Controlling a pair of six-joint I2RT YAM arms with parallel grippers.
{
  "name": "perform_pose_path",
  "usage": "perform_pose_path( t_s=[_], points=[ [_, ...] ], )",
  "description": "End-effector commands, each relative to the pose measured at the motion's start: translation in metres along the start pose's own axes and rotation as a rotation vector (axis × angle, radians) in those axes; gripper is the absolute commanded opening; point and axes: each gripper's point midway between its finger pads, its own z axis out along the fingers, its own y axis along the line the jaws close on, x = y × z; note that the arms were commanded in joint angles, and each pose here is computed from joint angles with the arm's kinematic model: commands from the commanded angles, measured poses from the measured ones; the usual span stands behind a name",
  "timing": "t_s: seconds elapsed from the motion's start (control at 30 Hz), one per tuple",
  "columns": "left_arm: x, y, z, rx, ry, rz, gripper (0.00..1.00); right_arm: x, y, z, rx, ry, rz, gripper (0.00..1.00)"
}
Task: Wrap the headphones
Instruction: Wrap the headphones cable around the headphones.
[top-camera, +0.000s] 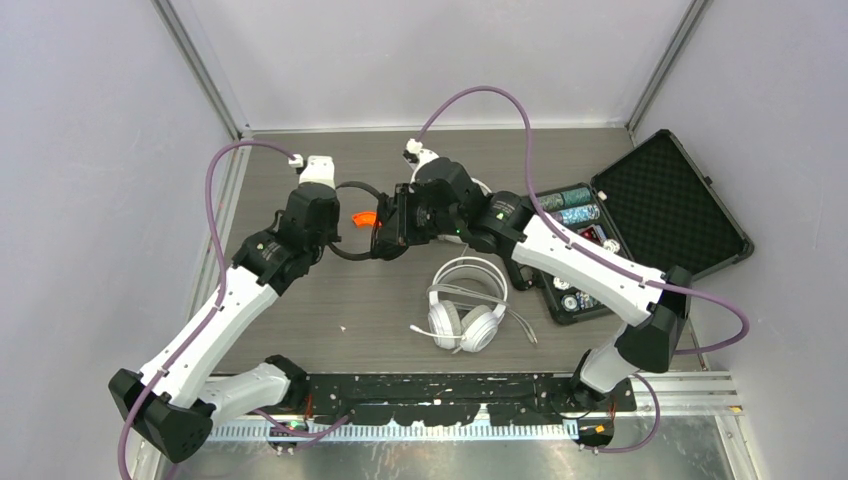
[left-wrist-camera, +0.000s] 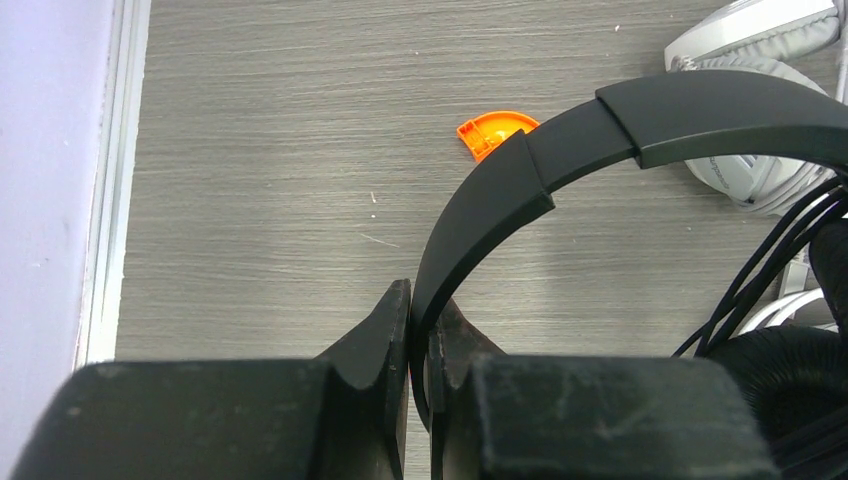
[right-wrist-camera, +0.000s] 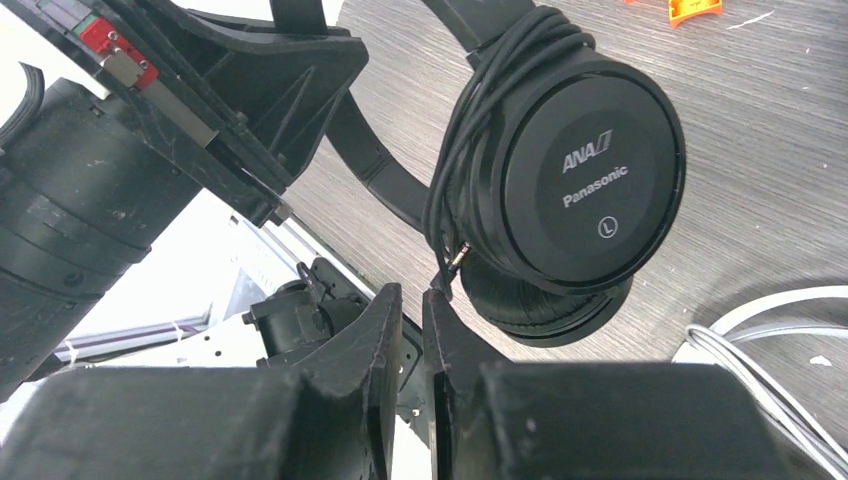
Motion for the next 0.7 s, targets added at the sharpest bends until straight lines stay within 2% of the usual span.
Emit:
perform_pose_path(
  t_s=[0.0, 0.3, 0.67],
  points=[
    [-0.036, 0.000, -0.014, 0.018, -0.117, -0.111, 0.00, -0.009, 0.013, 0.000, -0.027, -0.059, 0.000, 0.18],
    [-0.043, -0.005, -0.022, 0.060, -0.125, -0.157, 0.00, -0.006, -0.004, 0.019, 0.055, -0.093, -0.038, 0.10],
    [-0.048, -0.011, -0.025, 0.092, -0.133, -0.191, 0.00, 0.000, -0.001, 0.042, 0.042, -0.098, -0.069, 0.10]
  ],
)
